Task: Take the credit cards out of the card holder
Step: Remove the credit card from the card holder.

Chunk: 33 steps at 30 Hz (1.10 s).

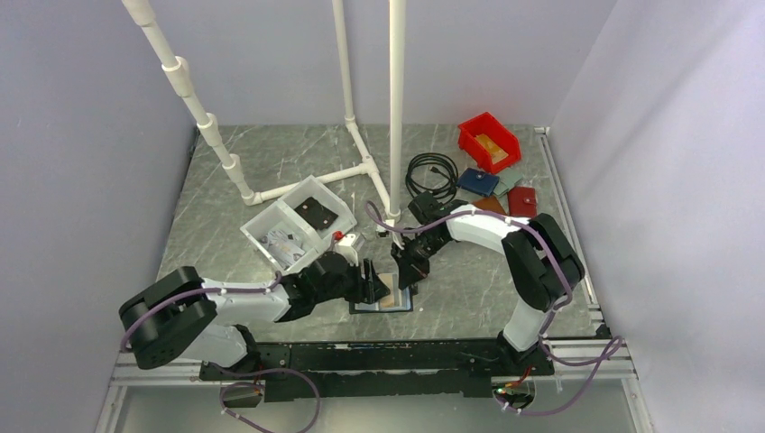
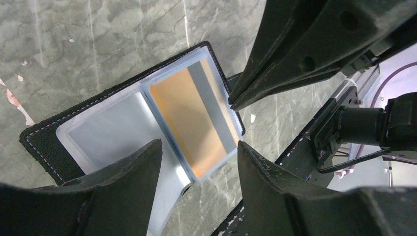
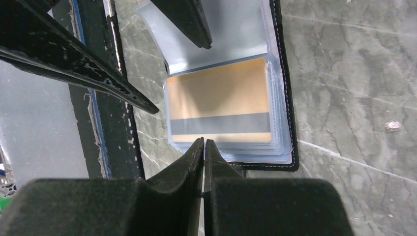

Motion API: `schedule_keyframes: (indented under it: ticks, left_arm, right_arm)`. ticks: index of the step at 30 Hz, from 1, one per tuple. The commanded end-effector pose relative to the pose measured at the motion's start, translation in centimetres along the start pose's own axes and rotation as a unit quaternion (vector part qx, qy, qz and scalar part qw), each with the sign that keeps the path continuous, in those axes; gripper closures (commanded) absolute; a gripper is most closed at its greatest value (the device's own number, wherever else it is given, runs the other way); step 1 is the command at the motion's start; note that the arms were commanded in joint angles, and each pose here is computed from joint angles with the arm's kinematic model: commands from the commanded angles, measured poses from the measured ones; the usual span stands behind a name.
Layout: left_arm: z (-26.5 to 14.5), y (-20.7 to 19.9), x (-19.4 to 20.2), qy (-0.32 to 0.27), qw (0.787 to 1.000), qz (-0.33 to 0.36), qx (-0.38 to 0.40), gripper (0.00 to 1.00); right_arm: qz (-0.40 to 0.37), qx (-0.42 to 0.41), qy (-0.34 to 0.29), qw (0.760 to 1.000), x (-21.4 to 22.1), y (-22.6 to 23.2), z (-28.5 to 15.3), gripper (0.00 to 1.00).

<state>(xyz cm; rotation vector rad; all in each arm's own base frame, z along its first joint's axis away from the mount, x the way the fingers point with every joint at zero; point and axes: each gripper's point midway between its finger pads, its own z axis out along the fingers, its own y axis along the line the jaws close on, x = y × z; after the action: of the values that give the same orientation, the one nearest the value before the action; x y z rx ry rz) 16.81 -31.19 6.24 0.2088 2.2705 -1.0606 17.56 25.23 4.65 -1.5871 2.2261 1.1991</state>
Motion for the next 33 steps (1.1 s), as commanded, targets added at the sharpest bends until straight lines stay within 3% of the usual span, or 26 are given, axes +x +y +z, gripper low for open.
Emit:
schedule_keyframes:
  ticks: [1,18,33]
  left_arm:
    - [0.9,-2.3,-1.5,-0.009,0.999,-0.010,0.041,0.37]
    - [2.1,-0.9,-0.2,0.020,0.999,-0.022,0.019,0.36]
    - [2.6,-0.8,0.7,0.040,0.998,-0.028,0.028,0.33]
  right_arm:
    - [-0.002,0.002,-0.001,1.000,-1.0,-0.2,-0.1,0.94]
    - [-0.001,0.001,0.047,0.999,0.0,-0.7,-0.2,0.92]
    - [0.031,-0.023,0.028,0.999,-0.9,-0.2,1.1,0.92]
